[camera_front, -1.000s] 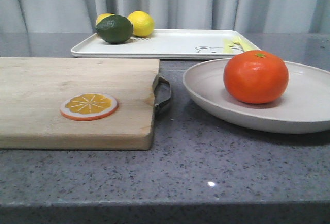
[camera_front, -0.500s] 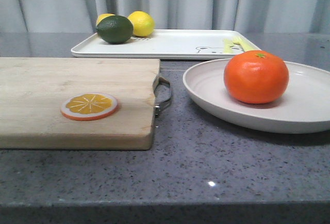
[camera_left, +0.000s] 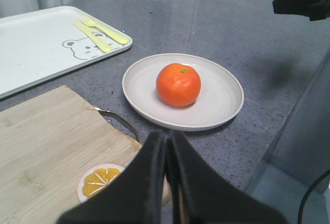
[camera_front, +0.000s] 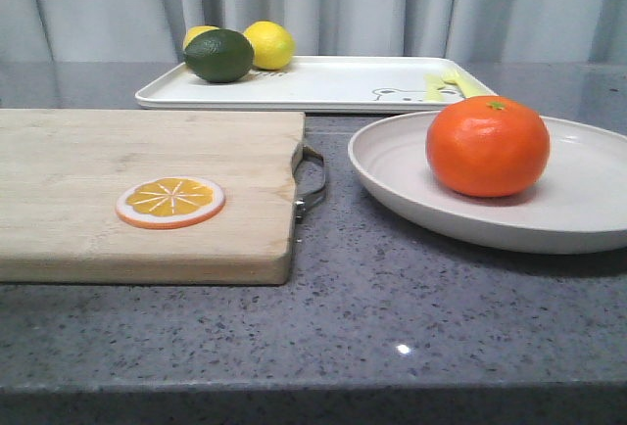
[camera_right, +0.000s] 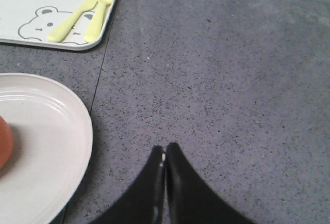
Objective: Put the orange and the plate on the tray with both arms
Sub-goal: 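Move the right gripper toward the plate rim farthest from the board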
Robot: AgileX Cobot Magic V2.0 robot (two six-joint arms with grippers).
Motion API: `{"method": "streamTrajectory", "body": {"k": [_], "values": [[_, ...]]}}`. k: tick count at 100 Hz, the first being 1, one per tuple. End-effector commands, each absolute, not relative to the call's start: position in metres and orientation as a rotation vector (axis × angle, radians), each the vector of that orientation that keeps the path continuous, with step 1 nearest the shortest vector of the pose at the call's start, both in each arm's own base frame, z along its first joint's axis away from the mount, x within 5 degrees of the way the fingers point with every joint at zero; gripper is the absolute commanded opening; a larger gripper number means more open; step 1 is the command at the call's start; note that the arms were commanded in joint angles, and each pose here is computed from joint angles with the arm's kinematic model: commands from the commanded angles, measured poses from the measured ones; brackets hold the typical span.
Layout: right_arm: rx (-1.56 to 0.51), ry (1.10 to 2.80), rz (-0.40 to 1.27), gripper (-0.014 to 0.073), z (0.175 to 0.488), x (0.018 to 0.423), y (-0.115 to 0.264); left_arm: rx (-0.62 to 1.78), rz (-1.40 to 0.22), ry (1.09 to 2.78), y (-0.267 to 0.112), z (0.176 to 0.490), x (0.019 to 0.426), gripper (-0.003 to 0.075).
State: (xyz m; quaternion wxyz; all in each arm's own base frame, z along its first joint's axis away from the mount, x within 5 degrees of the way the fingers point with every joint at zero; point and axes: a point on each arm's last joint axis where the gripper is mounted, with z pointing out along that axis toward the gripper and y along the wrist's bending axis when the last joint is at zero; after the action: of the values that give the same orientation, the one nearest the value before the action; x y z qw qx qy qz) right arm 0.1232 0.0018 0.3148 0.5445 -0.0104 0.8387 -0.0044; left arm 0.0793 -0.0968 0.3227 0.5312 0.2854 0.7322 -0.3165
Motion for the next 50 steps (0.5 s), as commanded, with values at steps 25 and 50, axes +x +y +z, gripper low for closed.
{"method": "streamTrajectory", "body": {"k": [25, 50], "values": [[0.0, 2.053, 0.064, 0.0414, 0.341, 0.152, 0.007, 0.61, -0.774, 1.621, -0.091, 0.333, 0.077, -0.002], [-0.105, 2.227, 0.117, 0.0414, 0.339, 0.19, 0.027, 0.61, -0.774, 1.621, -0.091, 0.333, 0.077, -0.002]]}}
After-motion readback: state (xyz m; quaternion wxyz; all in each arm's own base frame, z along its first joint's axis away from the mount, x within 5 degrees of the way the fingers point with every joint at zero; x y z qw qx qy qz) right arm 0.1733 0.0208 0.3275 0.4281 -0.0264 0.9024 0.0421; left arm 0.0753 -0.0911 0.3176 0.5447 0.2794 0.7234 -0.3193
